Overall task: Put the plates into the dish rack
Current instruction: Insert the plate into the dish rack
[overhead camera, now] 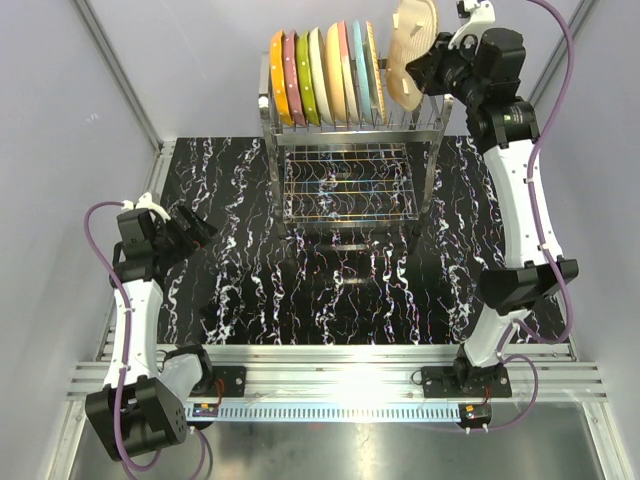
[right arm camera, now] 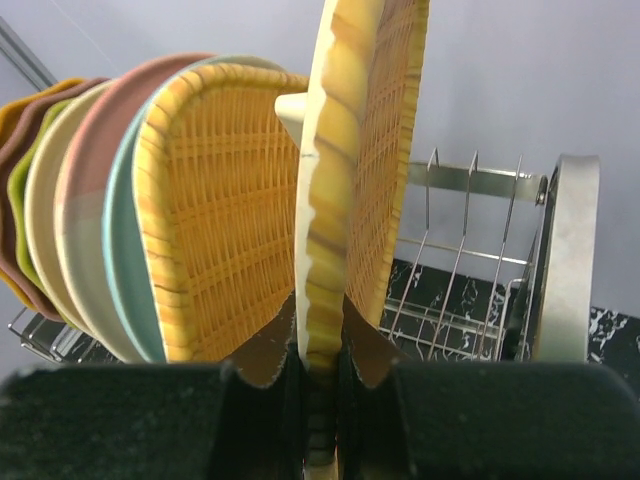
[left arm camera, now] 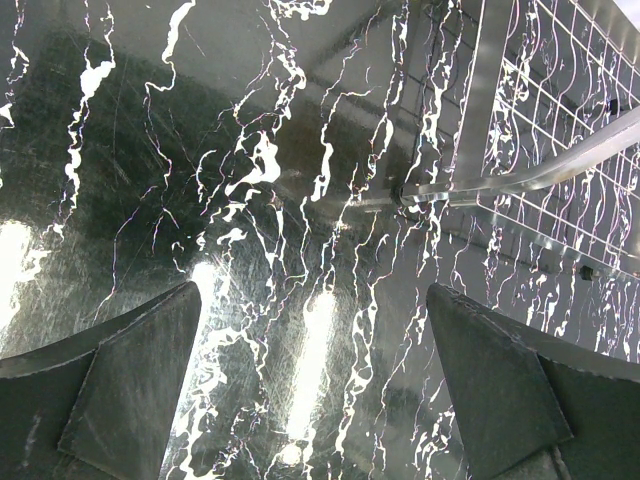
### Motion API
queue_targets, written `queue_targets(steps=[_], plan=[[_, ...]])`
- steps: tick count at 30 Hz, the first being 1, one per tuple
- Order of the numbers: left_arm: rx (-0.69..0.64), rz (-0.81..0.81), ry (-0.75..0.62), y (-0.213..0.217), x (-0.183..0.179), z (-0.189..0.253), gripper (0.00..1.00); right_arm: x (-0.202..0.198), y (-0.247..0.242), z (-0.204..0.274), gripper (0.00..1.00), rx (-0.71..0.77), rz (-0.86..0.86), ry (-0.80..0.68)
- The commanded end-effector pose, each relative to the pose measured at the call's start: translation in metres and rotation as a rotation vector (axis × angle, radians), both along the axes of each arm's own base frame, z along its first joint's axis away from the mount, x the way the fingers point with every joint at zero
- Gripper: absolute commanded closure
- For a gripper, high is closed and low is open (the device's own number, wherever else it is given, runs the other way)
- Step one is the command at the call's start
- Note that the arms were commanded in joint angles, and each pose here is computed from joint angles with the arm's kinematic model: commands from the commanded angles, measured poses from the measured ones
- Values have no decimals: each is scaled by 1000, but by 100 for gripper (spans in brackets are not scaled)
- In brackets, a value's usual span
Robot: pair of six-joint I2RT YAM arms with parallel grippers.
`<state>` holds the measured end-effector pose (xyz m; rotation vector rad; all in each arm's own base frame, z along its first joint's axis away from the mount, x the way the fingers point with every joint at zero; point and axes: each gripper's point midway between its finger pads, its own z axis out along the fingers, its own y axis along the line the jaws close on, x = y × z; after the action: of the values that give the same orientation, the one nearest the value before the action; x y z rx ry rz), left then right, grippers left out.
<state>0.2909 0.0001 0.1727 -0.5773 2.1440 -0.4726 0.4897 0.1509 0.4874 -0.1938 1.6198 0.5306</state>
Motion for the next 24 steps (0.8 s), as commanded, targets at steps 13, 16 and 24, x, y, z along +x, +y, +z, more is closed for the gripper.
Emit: queue_targets(steps=[13,16,24], plan=[[3,-24,-47,-3,6,9,1,-3,14,21,100,-41,-49,-58],[2,-27,-48,-4,5,9,1,-3,21,18,100,-52,-44,-54],[3,-34,-55,-7,5,11,1,5,34,21,100,-73,-42,-73]])
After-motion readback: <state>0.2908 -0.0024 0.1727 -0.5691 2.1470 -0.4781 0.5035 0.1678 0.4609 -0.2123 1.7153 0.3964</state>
